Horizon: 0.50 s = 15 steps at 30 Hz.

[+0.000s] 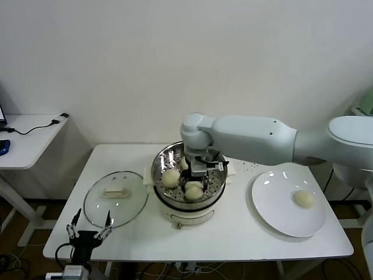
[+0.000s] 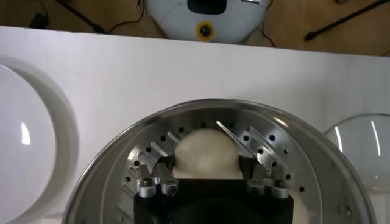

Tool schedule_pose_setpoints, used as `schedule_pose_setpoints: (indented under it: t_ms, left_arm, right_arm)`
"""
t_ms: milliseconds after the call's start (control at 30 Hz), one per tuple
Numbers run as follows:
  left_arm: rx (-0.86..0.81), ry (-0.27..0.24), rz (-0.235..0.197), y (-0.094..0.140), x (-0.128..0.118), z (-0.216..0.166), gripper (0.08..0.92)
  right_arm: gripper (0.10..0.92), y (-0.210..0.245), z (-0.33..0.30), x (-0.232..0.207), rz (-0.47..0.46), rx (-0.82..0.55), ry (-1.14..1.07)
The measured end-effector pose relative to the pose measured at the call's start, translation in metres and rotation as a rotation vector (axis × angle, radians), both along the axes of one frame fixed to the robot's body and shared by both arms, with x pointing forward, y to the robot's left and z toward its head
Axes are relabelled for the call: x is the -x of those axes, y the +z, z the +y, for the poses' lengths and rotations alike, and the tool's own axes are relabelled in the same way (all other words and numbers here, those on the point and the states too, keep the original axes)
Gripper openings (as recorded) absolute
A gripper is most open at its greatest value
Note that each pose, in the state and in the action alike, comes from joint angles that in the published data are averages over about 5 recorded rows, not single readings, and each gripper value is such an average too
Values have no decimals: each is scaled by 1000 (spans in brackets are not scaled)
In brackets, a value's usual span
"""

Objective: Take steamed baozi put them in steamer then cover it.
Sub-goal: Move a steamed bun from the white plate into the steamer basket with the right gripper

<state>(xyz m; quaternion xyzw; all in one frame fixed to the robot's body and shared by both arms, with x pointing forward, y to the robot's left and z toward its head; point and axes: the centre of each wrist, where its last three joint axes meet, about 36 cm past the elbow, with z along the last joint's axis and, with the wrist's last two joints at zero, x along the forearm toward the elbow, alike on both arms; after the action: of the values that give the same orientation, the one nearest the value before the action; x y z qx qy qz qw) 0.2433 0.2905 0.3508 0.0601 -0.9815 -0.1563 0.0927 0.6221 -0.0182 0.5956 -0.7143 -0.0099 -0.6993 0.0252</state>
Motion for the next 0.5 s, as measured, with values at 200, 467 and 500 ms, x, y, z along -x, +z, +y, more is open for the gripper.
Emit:
schedule_pose_setpoints:
  t_ms: [200, 467, 500]
  left_arm:
    - [-2, 1, -4, 1, -1, 0, 823]
    - [-2, 2, -6, 1, -2, 0, 823]
    - [-2, 2, -6, 1, -2, 0, 823]
  right_arm:
    - [814, 0, 2, 0, -10, -3, 25]
    - [823, 16, -7, -5, -31, -27, 20]
    - [823, 20, -10, -7, -37, -33, 11]
